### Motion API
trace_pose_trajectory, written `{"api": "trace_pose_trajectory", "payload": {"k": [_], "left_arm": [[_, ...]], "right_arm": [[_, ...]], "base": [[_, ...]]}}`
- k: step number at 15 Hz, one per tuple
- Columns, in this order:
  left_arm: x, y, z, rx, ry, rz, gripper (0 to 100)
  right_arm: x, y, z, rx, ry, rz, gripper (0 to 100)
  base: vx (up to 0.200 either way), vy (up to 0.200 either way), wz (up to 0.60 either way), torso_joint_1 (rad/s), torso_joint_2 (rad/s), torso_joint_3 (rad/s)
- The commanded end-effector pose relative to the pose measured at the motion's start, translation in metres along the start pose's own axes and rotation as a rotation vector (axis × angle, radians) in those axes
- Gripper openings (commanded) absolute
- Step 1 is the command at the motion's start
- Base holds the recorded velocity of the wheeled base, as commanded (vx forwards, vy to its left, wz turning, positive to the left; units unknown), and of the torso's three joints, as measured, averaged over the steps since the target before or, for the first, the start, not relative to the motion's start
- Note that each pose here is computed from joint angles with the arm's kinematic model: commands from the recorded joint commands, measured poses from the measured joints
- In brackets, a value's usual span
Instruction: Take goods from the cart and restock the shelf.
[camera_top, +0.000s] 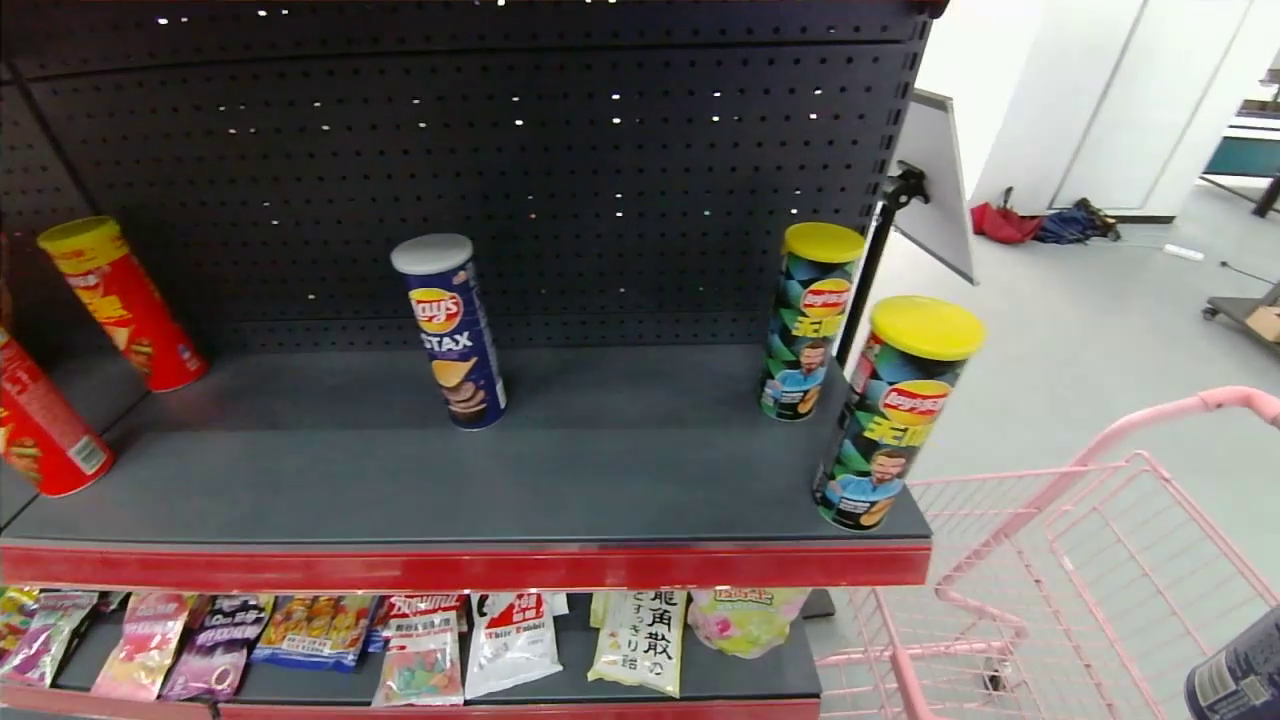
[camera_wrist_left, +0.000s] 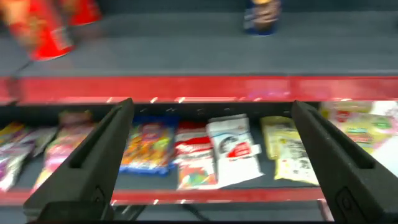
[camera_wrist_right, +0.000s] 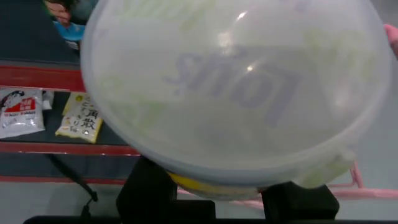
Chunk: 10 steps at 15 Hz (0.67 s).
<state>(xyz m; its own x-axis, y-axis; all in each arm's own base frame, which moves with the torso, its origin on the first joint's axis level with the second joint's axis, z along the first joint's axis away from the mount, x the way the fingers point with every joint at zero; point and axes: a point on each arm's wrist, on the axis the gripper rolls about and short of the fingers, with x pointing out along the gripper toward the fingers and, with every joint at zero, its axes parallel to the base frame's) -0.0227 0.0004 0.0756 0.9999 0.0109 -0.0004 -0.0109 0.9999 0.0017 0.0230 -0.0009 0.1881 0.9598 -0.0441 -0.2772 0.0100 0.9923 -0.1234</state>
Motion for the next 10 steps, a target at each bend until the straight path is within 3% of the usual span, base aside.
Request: {"api": "trace_pose_trajectory", "payload": {"k": [1,6,10], "left_arm": [[0.0,0.0,0.0,0.0,0.0,0.0,100],[0.0,0.0,0.0,0.003,0.0,0.0,100],[0.0,0.0,0.0,0.003,0.0,-0.002,100]], "right_arm": [[-0.006,0.0,-0.008,0.005,-0.021,-0.001,0],[-0.024,0.002,-0.035,0.041,-0.116,0.018,0],[-0.03,0.004,-0.051,0.042,-0.152,0.032,0]], "base": [[0.0,0.0,0.0,0.0,0.0,0.0],[0.0,0.0,0.0,0.0,0.0,0.0],[0.0,0.2,0.0,0.002,0.0,0.005]]}}
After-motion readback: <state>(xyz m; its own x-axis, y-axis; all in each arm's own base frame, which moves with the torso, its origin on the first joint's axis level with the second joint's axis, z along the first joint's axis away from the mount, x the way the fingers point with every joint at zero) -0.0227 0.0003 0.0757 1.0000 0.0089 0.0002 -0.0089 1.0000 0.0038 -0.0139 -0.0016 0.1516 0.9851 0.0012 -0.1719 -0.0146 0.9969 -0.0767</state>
